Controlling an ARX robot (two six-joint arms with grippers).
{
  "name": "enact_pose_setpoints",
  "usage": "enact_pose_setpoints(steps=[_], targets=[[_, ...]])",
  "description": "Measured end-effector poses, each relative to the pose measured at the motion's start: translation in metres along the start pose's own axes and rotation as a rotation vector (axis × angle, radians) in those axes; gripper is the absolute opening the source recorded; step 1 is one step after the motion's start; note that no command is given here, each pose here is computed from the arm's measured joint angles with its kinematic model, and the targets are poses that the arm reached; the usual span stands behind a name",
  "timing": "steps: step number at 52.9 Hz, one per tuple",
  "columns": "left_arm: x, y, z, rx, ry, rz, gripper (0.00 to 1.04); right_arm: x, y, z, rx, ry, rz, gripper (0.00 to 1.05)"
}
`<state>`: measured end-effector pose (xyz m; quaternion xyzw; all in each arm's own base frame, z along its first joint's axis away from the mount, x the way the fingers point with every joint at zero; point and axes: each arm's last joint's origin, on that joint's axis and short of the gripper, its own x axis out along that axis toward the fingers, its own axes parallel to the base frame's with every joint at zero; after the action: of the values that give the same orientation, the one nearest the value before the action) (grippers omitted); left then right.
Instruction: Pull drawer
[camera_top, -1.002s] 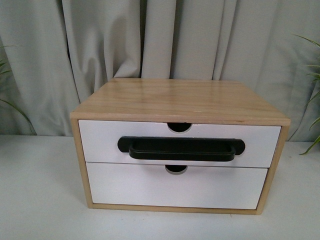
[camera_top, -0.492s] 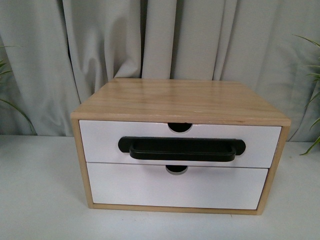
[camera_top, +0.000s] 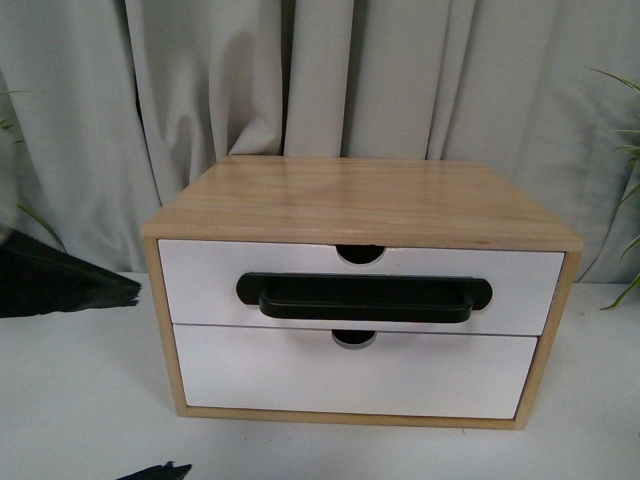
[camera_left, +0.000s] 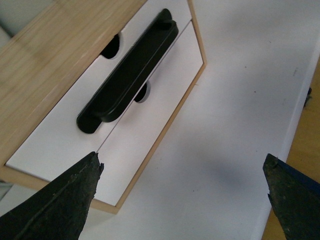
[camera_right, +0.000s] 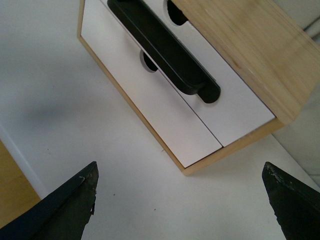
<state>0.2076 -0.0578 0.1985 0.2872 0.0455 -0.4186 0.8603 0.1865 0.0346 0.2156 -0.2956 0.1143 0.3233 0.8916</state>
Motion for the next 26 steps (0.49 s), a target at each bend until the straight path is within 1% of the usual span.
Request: enact_pose_setpoints(steps=[8,14,22,26], targets=[[0.017,0.009,0.011,0.136,0.035,-0.108,0.98,0.024,-0.005,0.009,-0.121,0.028,0.06,0.96],[0.029,0.015,0.018,0.204,0.062,-0.177,0.98,0.041,-0.005,0.011,-0.179,0.04,0.097,0.96],[0.052,0.03,0.026,0.273,0.104,-0.218,0.98,0.064,-0.004,0.015,-0.253,0.066,0.144,0.96],[0.062,0.036,0.029,0.294,0.12,-0.213,0.98,0.071,-0.004,0.016,-0.281,0.072,0.151,0.96]])
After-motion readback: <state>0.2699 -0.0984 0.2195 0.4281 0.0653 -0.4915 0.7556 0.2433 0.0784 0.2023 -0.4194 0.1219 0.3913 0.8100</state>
